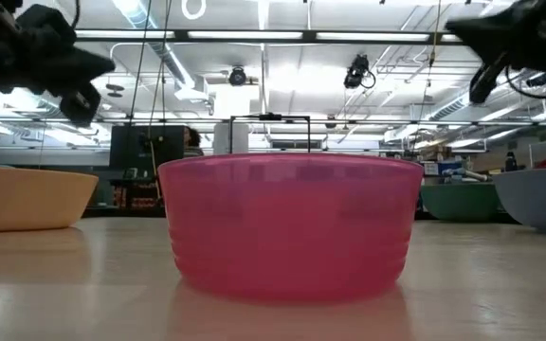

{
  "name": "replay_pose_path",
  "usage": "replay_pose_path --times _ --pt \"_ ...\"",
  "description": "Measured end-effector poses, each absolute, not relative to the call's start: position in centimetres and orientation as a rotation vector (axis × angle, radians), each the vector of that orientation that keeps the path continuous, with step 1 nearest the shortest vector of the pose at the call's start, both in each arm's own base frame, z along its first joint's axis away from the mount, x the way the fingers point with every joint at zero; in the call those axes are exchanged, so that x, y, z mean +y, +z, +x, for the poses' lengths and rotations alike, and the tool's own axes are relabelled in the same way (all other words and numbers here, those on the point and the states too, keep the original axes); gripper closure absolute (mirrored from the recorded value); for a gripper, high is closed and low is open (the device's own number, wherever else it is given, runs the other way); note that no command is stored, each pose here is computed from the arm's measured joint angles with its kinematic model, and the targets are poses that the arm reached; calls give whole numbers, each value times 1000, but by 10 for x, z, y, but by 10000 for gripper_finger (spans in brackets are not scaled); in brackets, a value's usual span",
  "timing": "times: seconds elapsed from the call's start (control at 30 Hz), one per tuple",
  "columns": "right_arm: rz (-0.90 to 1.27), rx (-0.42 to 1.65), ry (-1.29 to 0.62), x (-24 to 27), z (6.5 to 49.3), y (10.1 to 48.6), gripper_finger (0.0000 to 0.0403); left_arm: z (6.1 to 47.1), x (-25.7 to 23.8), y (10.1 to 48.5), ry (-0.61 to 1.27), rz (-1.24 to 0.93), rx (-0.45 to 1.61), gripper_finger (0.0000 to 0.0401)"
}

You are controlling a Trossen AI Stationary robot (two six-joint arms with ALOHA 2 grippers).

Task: Nest bowls inside each other
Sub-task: Stack the yellow bowl on the top of the light blue bowl

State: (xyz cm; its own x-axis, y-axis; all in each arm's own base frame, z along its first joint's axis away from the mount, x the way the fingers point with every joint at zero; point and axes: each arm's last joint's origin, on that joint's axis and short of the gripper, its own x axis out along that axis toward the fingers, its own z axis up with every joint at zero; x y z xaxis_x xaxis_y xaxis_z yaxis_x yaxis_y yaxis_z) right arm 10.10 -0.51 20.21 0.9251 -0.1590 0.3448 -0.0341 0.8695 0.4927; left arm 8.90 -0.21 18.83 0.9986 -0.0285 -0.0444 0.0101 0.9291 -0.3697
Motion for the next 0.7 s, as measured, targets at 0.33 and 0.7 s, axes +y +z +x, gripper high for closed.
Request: replay_pose_path --times 0.33,0.7 --pt "566 -324 -186 -11 124 196 403 89 3 201 282 -580 330 391" --pt "464 -205 -163 -17 159 225 403 135 -3 219 378 -740 794 391"
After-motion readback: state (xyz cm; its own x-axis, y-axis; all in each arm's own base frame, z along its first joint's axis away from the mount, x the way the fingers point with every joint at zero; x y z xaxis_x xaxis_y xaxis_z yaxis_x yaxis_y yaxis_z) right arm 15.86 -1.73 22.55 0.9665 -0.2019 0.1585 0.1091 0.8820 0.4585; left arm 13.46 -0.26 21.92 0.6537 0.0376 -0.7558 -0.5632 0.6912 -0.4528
